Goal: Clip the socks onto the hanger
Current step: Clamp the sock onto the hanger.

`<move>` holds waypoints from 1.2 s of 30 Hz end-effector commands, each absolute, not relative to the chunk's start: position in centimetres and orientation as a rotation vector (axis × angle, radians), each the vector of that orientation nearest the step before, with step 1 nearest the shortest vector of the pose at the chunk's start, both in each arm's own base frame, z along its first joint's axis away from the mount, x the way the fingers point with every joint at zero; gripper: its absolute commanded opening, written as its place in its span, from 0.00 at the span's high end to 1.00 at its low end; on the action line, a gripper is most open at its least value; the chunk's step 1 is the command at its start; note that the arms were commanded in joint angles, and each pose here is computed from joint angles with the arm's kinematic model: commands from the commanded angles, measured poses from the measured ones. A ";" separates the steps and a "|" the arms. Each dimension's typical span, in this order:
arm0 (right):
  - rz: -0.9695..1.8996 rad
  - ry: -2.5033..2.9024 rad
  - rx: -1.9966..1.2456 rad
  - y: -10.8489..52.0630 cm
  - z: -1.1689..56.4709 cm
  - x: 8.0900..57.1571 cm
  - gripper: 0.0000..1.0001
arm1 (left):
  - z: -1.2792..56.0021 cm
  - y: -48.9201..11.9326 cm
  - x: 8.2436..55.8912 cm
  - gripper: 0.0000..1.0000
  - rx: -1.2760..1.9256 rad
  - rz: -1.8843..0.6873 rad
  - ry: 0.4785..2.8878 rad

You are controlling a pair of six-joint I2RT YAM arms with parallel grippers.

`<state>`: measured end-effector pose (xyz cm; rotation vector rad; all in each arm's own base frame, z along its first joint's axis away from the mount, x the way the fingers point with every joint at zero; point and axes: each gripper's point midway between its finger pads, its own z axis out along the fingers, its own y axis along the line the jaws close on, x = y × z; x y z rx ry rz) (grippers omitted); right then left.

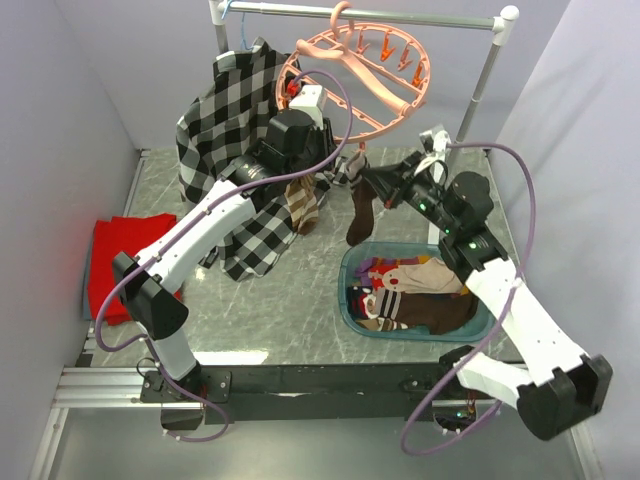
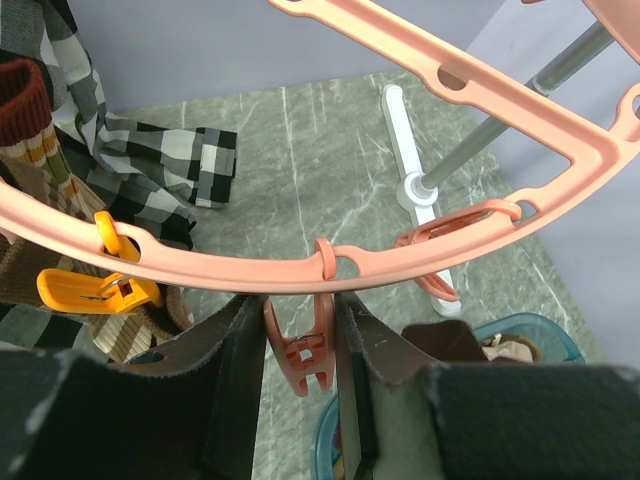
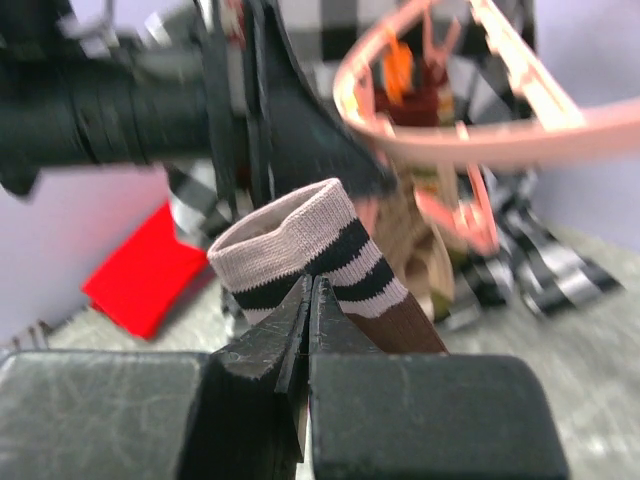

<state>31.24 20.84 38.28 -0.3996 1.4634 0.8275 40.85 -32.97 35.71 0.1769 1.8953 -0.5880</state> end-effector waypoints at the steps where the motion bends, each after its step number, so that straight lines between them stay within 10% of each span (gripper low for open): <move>1: 0.918 1.192 -0.436 22.0 45.9 30.7 1.00 | 39.2 -32.6 40.5 0.99 0.151 -0.643 1.807; 36: 1.083 1.480 -0.375 24.6 29.8 35.6 1.00 | 37.8 -32.2 40.1 0.99 0.149 -0.655 1.758</move>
